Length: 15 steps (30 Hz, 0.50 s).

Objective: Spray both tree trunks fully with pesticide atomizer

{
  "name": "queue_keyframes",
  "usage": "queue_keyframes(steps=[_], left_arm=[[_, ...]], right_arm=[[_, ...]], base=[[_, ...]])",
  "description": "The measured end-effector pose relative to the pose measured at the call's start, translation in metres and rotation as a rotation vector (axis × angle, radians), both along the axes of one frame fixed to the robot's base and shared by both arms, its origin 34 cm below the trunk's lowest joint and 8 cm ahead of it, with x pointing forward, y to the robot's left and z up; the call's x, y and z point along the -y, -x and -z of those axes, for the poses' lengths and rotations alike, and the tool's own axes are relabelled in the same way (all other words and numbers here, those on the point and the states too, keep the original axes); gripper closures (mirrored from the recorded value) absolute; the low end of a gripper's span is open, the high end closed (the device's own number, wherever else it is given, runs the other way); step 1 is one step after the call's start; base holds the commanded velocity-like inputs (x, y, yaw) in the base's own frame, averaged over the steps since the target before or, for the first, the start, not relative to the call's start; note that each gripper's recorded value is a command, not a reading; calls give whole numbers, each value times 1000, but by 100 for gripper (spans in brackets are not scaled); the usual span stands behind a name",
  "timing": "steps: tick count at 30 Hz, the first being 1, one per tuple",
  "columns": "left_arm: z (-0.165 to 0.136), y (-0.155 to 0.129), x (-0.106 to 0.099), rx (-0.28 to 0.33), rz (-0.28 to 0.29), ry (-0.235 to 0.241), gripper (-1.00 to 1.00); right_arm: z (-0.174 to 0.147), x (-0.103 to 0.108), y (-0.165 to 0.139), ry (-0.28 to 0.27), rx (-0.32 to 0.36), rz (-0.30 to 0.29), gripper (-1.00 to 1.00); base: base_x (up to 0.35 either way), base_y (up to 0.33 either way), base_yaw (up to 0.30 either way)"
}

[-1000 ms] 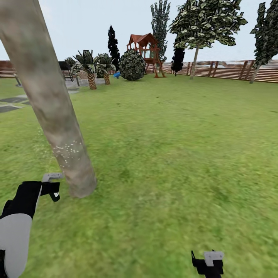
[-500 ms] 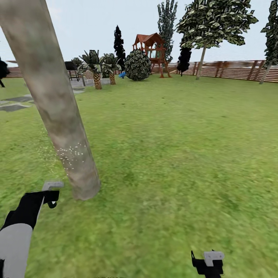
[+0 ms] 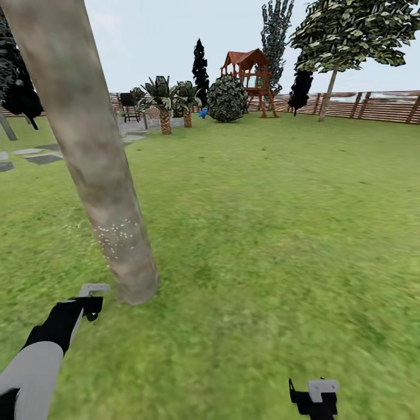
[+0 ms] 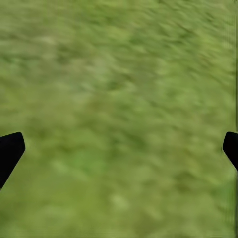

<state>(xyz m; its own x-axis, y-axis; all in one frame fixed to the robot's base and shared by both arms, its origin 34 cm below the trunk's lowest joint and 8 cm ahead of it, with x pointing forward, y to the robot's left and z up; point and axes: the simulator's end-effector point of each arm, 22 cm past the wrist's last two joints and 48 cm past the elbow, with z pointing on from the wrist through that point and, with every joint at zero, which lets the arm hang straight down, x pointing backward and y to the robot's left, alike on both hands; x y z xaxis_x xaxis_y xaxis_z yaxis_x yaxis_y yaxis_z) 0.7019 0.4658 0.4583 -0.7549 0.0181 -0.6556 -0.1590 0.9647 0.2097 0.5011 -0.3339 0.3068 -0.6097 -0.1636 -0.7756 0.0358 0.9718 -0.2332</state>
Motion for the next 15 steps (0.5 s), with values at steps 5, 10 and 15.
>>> queue_keyframes(steps=[5, 10, 15], left_arm=[[-1, -2, 1, 7, 6, -5, 100], [0, 0, 0, 1, 4, -5, 100], [0, 0, -1, -2, 3, -3, 100]], right_arm=[[0, 0, 0, 0, 0, 0, -100], [1, -5, 0, -7, -1, -5, -100], [1, -5, 0, -7, 0, -4, -100]], base=[[71, -251, 0], [31, -268, 0], [205, -210, 124]])
